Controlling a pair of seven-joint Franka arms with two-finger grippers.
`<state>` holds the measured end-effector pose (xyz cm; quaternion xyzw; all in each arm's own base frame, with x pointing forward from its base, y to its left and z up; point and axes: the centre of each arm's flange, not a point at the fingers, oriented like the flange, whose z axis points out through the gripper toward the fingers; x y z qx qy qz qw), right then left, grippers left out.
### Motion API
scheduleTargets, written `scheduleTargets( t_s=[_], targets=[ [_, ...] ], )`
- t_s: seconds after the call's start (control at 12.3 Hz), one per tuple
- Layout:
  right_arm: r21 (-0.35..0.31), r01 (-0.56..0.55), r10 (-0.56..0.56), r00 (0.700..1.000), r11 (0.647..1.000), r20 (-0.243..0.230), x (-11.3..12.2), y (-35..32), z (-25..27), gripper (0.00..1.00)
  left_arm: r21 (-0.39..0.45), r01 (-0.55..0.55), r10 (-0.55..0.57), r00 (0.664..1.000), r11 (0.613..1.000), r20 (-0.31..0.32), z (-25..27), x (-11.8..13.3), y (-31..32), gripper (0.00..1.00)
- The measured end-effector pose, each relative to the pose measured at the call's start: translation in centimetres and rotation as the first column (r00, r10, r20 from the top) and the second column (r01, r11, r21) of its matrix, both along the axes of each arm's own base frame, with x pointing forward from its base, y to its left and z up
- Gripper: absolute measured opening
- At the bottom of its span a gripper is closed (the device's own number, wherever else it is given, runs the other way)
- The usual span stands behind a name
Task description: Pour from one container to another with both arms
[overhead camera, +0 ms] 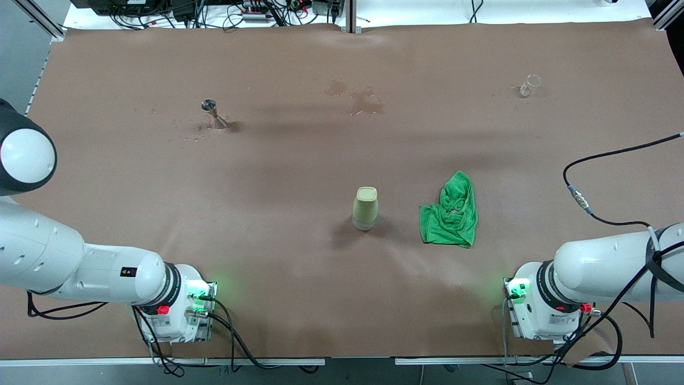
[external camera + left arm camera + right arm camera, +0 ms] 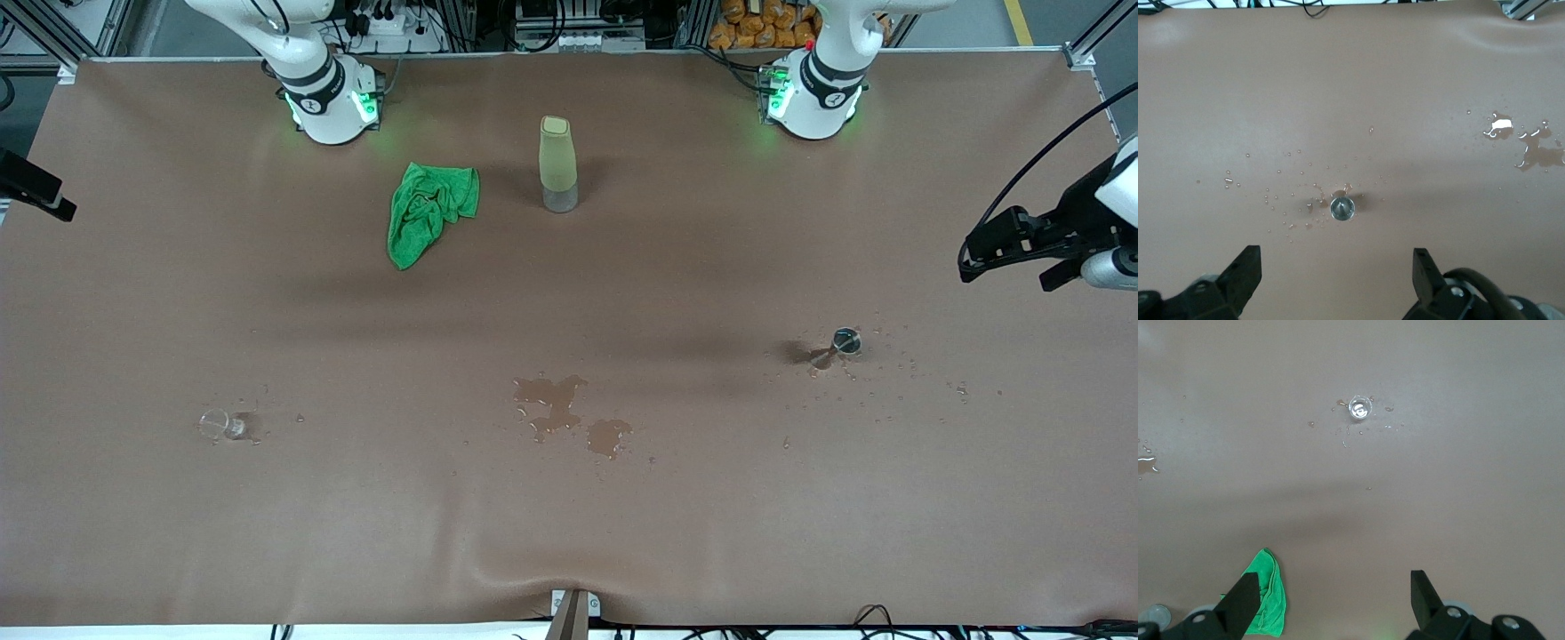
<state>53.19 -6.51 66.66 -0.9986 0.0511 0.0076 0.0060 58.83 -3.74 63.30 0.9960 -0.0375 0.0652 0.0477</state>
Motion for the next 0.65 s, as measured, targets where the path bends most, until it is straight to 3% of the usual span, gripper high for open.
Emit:
scheduleTargets(
  t_s=[0.65],
  targets=[
    [0.001,0.000,0.000,1.000,1.000,-0.005,0.01,-0.02,-0.20,1.00,0.046,0.004,-0.004,1.000,0.999,0.012,0.03,0.11,0.46,1.00]
  ],
)
